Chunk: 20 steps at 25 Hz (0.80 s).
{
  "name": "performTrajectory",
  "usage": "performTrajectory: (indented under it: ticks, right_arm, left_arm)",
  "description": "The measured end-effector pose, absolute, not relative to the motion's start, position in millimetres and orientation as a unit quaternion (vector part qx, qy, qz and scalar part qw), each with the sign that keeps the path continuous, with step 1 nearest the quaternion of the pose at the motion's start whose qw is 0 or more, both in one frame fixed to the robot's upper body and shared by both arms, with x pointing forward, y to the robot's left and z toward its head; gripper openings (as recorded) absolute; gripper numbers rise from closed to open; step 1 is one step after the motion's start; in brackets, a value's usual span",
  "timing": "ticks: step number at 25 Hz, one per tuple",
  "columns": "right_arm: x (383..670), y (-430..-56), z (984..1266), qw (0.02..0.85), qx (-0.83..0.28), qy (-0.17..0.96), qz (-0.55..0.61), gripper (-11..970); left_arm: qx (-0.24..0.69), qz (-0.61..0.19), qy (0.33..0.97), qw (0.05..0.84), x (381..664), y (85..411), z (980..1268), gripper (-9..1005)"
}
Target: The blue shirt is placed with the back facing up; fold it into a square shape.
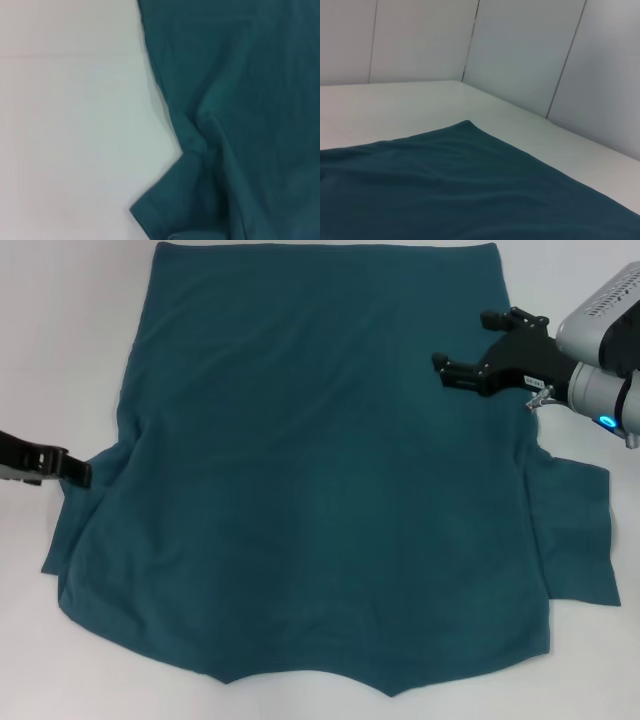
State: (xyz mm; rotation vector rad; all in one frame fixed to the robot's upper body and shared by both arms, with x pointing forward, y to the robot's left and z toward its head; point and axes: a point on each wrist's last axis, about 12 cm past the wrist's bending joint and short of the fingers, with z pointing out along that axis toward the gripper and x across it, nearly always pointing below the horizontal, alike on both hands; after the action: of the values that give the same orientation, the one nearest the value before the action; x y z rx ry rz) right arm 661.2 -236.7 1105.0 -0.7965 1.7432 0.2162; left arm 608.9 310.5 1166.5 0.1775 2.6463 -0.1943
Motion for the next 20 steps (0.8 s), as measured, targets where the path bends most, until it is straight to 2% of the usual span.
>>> performTrajectory:
  ticks: [20]
  right_arm:
    - [653.3, -233.9, 1094.2, 0.556, -0.348, 0.748, 0.102, 911]
  left_arm:
    - [0.077, -0.071, 0.968, 0.227, 618.0, 303.5, 1142.0, 626]
